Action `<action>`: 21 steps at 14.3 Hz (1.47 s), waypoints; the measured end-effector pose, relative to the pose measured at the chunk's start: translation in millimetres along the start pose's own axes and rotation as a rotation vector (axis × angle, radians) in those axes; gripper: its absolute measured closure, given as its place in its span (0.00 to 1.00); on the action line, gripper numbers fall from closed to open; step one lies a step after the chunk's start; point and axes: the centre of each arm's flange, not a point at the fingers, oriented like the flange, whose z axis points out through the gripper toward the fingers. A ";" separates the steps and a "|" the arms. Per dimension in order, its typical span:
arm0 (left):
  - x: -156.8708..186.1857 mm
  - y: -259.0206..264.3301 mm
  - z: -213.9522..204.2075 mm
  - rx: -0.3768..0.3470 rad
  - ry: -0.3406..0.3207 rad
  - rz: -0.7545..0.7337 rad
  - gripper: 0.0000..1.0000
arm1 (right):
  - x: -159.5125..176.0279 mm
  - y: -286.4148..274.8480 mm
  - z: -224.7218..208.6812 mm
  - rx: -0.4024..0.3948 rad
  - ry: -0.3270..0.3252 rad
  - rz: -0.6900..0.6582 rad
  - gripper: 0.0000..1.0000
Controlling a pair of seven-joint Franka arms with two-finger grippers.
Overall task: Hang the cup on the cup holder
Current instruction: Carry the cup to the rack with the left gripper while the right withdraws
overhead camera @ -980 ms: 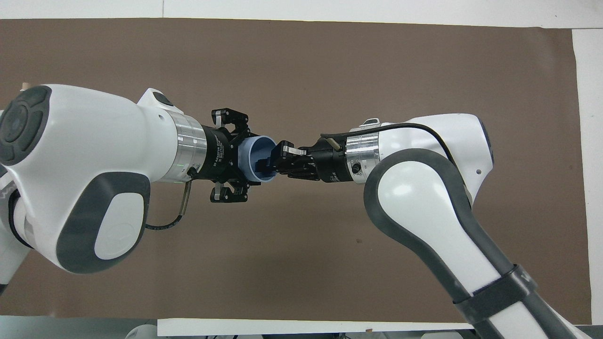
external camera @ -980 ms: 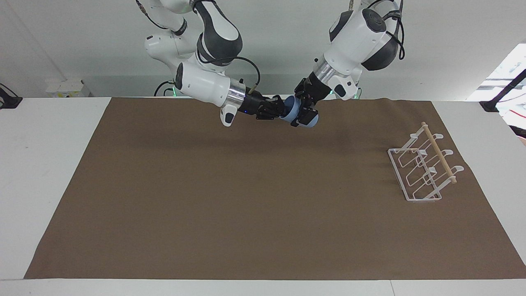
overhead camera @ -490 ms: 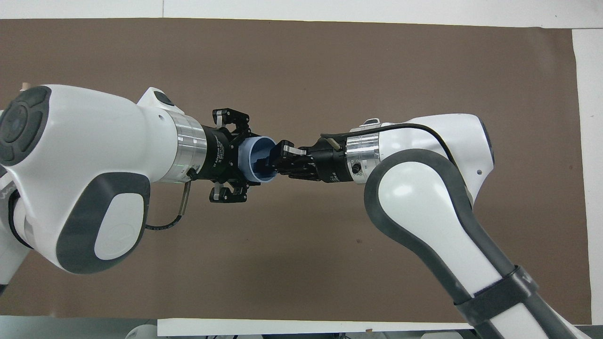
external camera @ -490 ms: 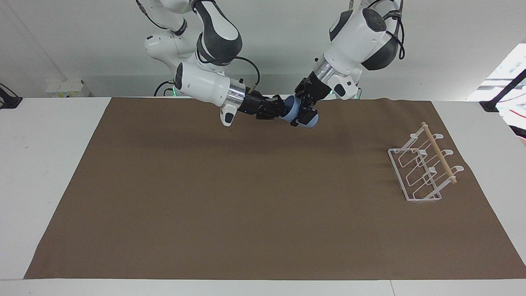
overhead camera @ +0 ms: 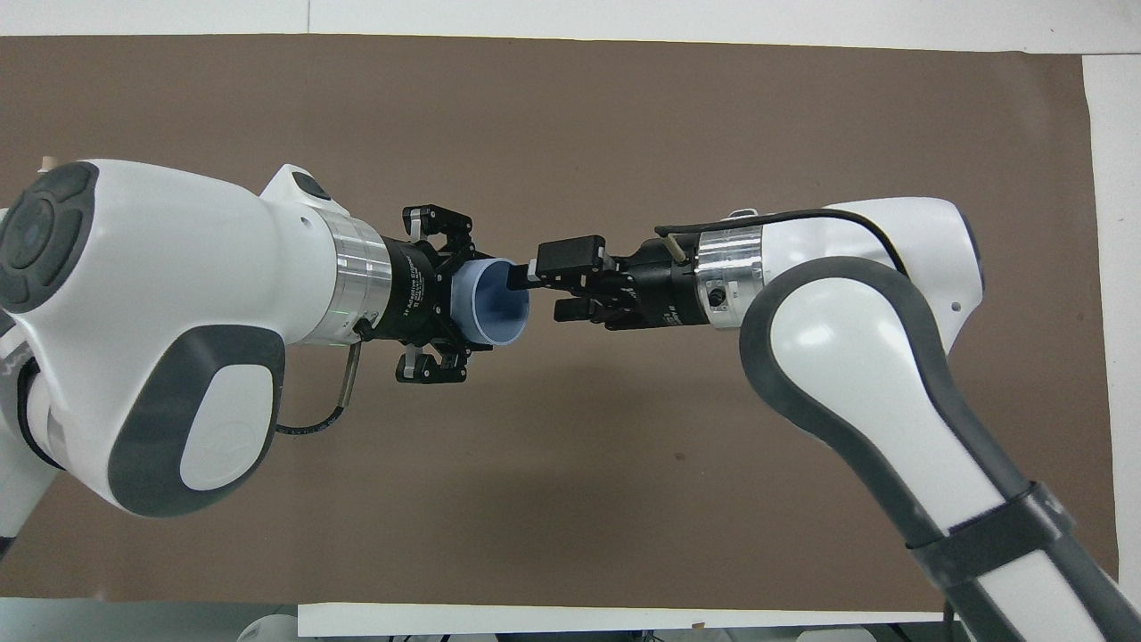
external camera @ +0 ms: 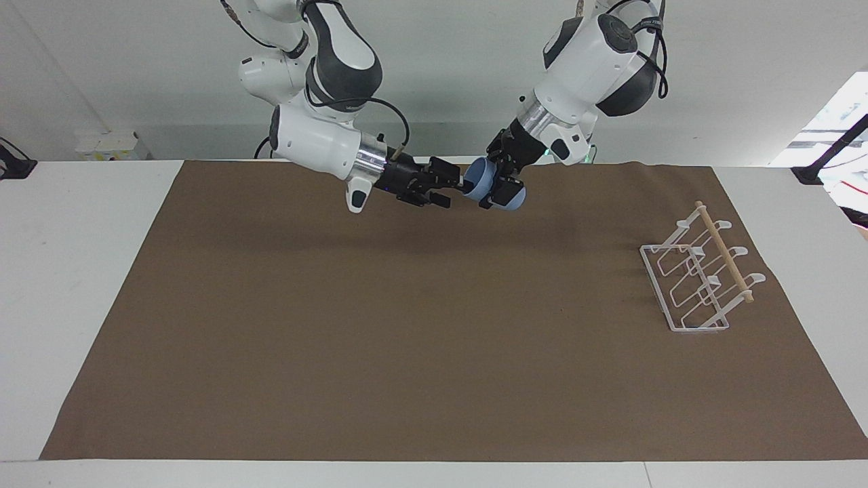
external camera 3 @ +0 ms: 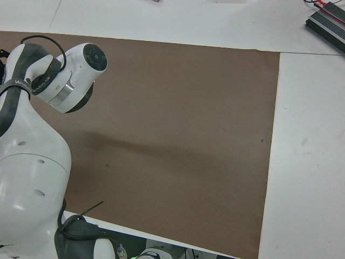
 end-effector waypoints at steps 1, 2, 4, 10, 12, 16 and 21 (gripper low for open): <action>1.9 -0.7 0.9 0.005 0.020 0.014 0.19 | 11.5 15.3 -19.5 -0.060 0.008 -0.010 0.00; 4.0 -1.4 1.7 0.013 0.040 0.033 0.19 | 22.1 32.4 -41.2 -0.119 0.009 -0.012 0.01; 13.6 -0.1 1.2 0.027 0.077 0.071 0.19 | 38.5 63.3 -82.1 -0.252 0.038 -0.025 0.01; 70.0 9.9 -9.6 0.086 0.357 0.277 0.19 | 51.5 78.9 -168.9 -0.669 0.096 -0.151 0.00; 85.0 7.9 -6.5 0.140 0.445 0.352 0.19 | 50.9 72.7 -204.7 -0.788 0.096 -0.161 0.00; 132.1 14.2 35.5 0.268 0.752 0.464 0.19 | 36.6 56.4 -295.5 -0.943 0.124 -0.101 0.00; 170.3 25.9 58.4 0.403 1.242 0.529 0.19 | 8.5 25.8 -333.4 -1.028 0.088 -0.088 0.00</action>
